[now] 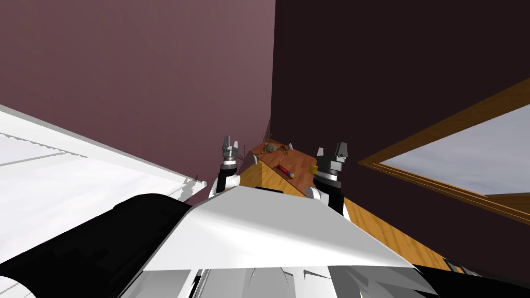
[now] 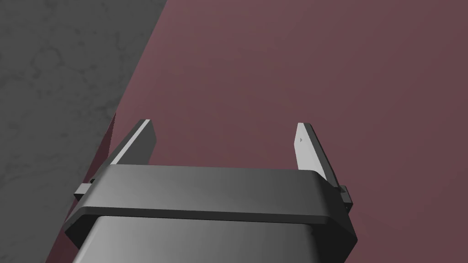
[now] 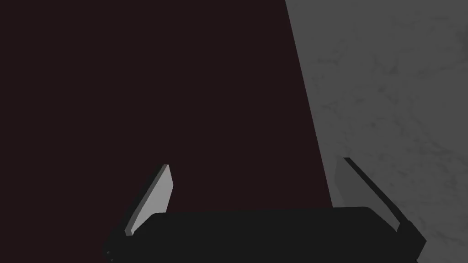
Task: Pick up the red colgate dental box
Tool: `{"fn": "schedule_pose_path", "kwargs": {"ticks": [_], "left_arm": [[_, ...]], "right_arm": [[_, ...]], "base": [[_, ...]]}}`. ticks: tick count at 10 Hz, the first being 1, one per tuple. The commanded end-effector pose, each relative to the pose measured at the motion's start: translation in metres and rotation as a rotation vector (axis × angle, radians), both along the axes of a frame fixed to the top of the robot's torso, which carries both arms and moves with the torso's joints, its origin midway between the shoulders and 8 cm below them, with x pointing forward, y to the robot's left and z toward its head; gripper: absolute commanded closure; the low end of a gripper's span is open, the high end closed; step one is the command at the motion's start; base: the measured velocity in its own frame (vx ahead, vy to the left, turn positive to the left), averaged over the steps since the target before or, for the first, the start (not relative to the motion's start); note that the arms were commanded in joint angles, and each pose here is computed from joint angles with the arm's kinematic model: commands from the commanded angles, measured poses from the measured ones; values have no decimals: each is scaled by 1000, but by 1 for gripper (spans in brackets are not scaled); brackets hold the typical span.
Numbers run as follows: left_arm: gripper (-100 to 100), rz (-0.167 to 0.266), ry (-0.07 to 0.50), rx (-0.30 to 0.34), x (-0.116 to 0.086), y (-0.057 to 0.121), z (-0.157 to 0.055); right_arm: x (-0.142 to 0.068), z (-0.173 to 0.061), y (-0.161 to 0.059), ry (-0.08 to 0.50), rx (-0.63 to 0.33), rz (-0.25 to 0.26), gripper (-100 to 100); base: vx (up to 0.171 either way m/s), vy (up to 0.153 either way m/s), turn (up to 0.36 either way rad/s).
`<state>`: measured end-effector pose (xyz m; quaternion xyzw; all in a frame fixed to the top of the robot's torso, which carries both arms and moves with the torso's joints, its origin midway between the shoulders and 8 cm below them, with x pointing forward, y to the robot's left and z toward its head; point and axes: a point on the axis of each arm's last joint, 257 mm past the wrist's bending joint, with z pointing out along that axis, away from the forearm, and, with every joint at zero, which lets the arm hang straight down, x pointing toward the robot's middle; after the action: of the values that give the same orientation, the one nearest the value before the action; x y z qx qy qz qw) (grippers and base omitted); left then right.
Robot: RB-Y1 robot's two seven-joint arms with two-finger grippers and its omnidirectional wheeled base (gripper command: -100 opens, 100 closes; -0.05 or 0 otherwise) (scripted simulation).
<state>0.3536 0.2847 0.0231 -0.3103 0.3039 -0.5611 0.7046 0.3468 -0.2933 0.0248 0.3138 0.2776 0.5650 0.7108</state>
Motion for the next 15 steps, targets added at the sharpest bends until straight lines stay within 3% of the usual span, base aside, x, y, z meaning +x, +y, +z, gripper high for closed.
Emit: {"fn": "schedule_pose_path", "kwargs": {"ticks": [1, 5, 8, 11, 12, 15], "left_arm": [[0, 0, 0, 0, 0, 0, 0], [0, 0, 0, 0, 0, 0, 0], [0, 0, 0, 0, 0, 0, 0], [0, 0, 0, 0, 0, 0, 0], [0, 0, 0, 0, 0, 0, 0], [0, 0, 0, 0, 0, 0, 0]], "right_arm": [[4, -5, 5, 18, -23, 17, -100], [20, -35, 26, 107, -98, 80, -100], [33, -75, 48, 211, -164, 138, -100], [40, -129, 71, 342, -245, 203, -100], [40, -129, 71, 342, -245, 203, -100], [37, -198, 94, 499, -346, 271, -100]], "base": [[-2, 2, 31], [-9, 4, 52], [-29, 16, 83], [-47, 37, 102], [-28, 26, 25], [-26, 36, 122]]}}
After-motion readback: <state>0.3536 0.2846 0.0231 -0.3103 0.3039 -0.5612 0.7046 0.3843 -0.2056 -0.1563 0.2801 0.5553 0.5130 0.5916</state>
